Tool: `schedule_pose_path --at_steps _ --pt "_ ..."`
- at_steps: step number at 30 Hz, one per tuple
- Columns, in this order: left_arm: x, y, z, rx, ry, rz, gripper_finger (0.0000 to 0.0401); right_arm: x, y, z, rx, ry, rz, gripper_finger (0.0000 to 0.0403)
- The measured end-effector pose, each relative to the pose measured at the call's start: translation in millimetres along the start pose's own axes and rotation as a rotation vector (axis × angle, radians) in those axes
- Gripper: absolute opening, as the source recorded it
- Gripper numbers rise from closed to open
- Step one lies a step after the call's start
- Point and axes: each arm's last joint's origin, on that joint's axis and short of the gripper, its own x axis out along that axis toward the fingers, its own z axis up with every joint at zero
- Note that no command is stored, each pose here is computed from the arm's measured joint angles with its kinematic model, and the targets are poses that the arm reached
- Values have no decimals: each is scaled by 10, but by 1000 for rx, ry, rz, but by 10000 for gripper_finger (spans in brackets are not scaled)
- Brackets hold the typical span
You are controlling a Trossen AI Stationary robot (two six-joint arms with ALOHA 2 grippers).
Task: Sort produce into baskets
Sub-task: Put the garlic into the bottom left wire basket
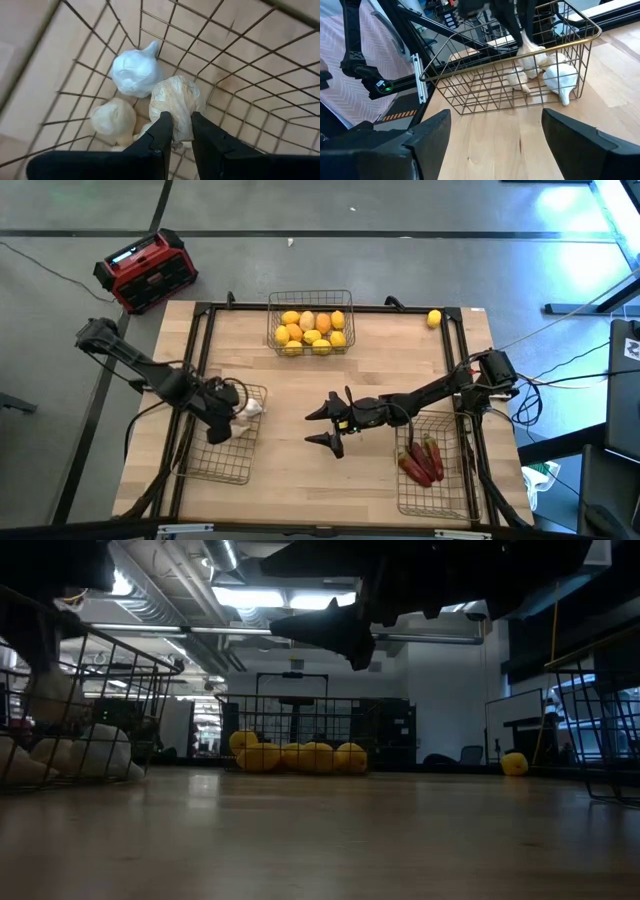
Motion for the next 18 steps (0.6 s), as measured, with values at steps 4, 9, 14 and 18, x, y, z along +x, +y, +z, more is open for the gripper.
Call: schedule_pose_path --at_steps 4,9,14,18 --pt "164 25 -70 -2 -2 -1 58 0 -6 2 0 -3 -7 308" --pt "310 56 -142 -4 -3 -2 58 0 -4 2 0 -3 -7 308" --pt "396 76 -187 -5 -5 -5 59 0 -4 2 0 -3 -7 308" --pt "455 112 -239 -4 12 13 59 0 -4 2 0 -3 -7 308"
